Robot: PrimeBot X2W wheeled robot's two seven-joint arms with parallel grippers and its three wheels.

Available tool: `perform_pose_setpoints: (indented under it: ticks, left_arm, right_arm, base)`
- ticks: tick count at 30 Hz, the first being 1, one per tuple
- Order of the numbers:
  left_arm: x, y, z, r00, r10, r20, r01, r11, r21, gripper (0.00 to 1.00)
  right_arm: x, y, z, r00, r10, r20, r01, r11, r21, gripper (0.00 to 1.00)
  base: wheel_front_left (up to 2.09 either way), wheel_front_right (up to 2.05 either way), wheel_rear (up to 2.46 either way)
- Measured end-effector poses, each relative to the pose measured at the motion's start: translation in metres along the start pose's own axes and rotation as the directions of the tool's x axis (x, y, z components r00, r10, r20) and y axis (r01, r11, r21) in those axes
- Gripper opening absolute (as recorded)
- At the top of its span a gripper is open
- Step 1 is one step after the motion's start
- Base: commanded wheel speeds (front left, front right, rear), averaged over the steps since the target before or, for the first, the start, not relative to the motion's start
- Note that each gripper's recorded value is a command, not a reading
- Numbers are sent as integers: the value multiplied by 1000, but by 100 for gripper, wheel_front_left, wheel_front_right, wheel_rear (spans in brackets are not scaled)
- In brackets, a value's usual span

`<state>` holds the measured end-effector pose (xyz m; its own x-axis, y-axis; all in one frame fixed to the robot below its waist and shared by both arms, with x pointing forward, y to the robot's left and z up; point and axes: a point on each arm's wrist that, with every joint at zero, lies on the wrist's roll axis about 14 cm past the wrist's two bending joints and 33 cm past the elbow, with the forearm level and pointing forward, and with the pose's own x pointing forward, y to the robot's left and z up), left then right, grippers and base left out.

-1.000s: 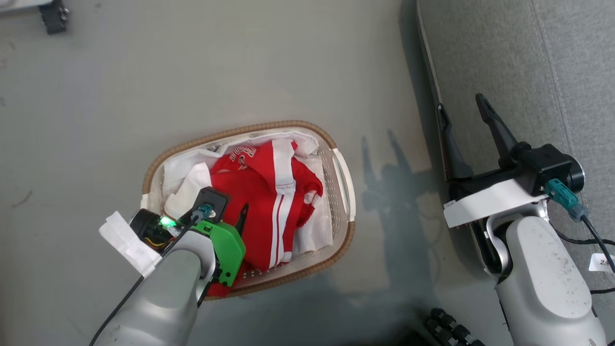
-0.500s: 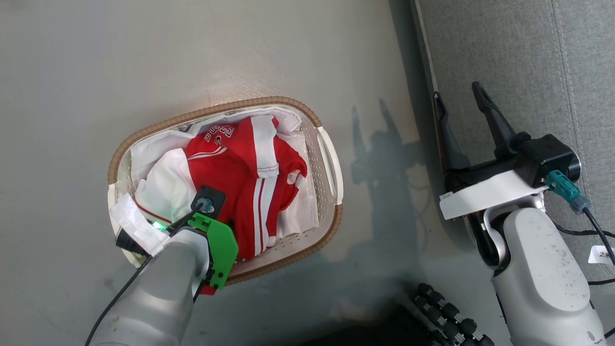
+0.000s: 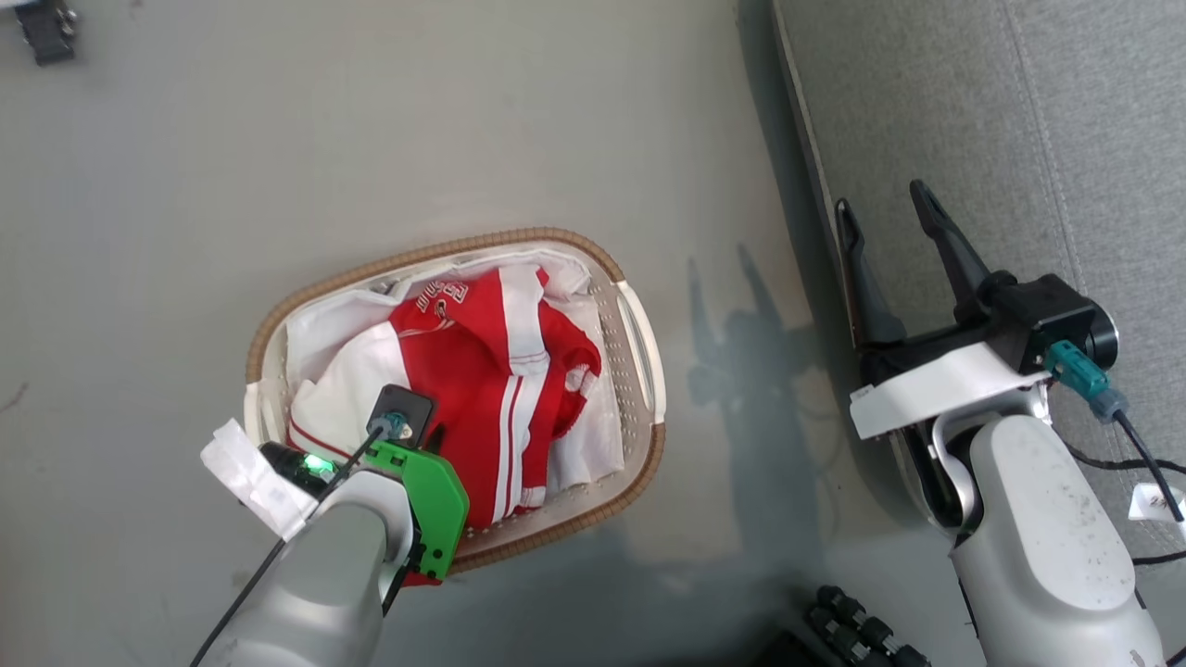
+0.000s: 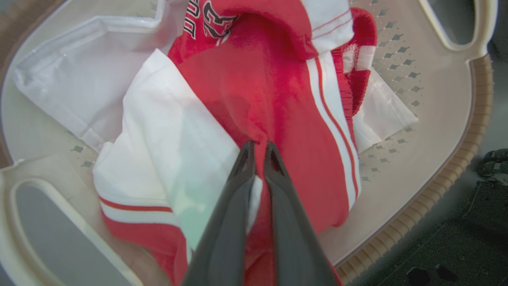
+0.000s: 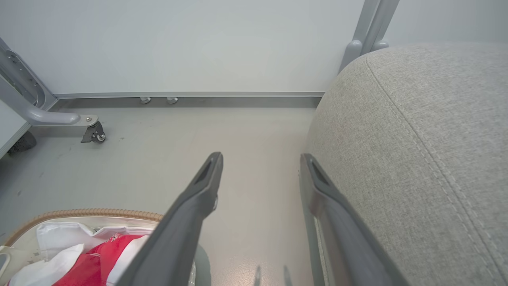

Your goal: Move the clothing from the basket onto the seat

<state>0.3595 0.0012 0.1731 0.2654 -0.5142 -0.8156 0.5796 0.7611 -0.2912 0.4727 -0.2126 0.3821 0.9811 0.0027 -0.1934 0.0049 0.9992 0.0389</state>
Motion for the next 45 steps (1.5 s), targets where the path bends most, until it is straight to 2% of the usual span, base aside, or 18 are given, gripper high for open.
perform_pose_setpoints:
  ticks: [5, 9, 16, 23, 29, 36, 42, 45]
  left_arm:
    - [-19, -2, 27, 991, 16, 132, -19, 1000, 23, 0]
    - [-36, -5, 43, 977, 32, 212, -33, 999, 1, 0]
    - [-72, -16, 90, 921, 43, 388, -45, 999, -6, 0]
    - [-118, -15, 148, 806, 63, 588, -73, 997, -6, 0]
    - [-166, -27, 197, 667, 40, 744, -90, 996, 27, 0]
    - [-215, -52, 236, 515, -20, 857, -84, 994, 74, 0]
    - [-248, -76, 248, 427, -66, 902, -75, 991, 108, 0]
    - [-260, -85, 249, 401, -81, 912, -68, 991, 118, 0]
  right_arm:
    - [-10, 6, 13, 1000, 13, 23, -13, 1000, -3, 100]
    - [-18, 14, 25, 998, 31, 47, -31, 1000, -4, 100]
    - [-31, 34, 47, 991, 86, 99, -85, 996, -12, 100]
    - [-36, 63, 55, 978, 177, 113, -175, 984, -26, 100]
    - [-46, 81, 62, 966, 222, 129, -222, 975, -22, 100]
    - [-57, 95, 63, 957, 261, 129, -261, 965, -18, 100]
    - [-74, 115, 59, 935, 335, 113, -332, 942, -47, 100]
    - [-83, 130, 63, 914, 388, 120, -381, 921, -74, 100]
  base:
    - [0, 0, 0]
    - [0, 0, 0]
    - [0, 0, 0]
    - [0, 0, 0]
    - [0, 0, 0]
    - [0, 0, 0]
    - [0, 0, 0]
    - [0, 0, 0]
